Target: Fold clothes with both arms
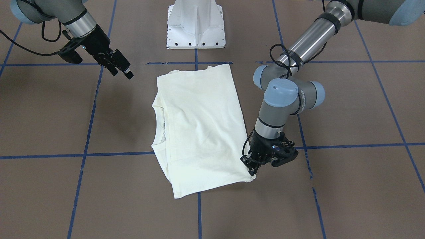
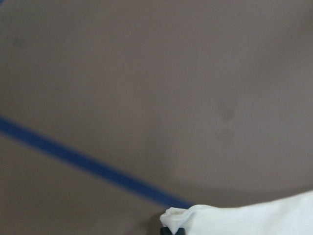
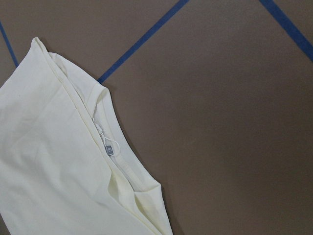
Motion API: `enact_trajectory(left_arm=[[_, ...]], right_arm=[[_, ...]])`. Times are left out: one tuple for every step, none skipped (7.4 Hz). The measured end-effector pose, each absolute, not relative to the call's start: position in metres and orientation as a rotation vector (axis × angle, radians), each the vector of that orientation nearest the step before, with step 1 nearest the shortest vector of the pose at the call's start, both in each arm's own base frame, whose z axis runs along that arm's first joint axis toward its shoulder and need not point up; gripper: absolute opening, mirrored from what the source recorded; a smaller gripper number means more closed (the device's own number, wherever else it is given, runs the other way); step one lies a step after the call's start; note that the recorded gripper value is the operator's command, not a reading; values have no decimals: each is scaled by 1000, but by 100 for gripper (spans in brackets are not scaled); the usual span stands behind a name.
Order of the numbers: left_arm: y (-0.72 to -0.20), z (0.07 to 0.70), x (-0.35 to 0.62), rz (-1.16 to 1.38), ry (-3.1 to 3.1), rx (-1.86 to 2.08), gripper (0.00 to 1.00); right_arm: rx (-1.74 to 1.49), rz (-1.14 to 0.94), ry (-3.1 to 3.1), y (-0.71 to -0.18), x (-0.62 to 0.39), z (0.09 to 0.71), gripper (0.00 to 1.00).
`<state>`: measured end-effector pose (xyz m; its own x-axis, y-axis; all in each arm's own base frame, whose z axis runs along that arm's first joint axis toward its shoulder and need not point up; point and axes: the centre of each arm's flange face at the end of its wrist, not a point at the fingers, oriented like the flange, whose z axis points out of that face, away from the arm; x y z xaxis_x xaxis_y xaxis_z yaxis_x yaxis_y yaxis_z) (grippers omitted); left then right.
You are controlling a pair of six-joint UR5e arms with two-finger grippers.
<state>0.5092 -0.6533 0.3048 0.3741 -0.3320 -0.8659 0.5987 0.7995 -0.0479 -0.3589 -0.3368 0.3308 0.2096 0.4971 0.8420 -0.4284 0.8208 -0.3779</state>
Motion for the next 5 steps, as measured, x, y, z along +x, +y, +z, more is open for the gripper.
enact_trajectory(left_arm=[[-674, 296, 510, -617, 1046, 314, 37], [-678, 284, 509, -613, 1073, 324, 44], [-663, 276, 501, -592, 1117, 328, 45], [-630, 280, 483, -551, 1171, 308, 46], [-598, 289, 460, -509, 1212, 281, 47]], right_arm=[[-66, 642, -1206, -342, -368, 326, 100], [-65, 641, -1219, -347, -379, 318, 100], [-82, 659, -1225, -355, -398, 303, 100], [-121, 698, -1204, -362, -427, 277, 100], [-147, 735, -1158, -364, -463, 248, 100]])
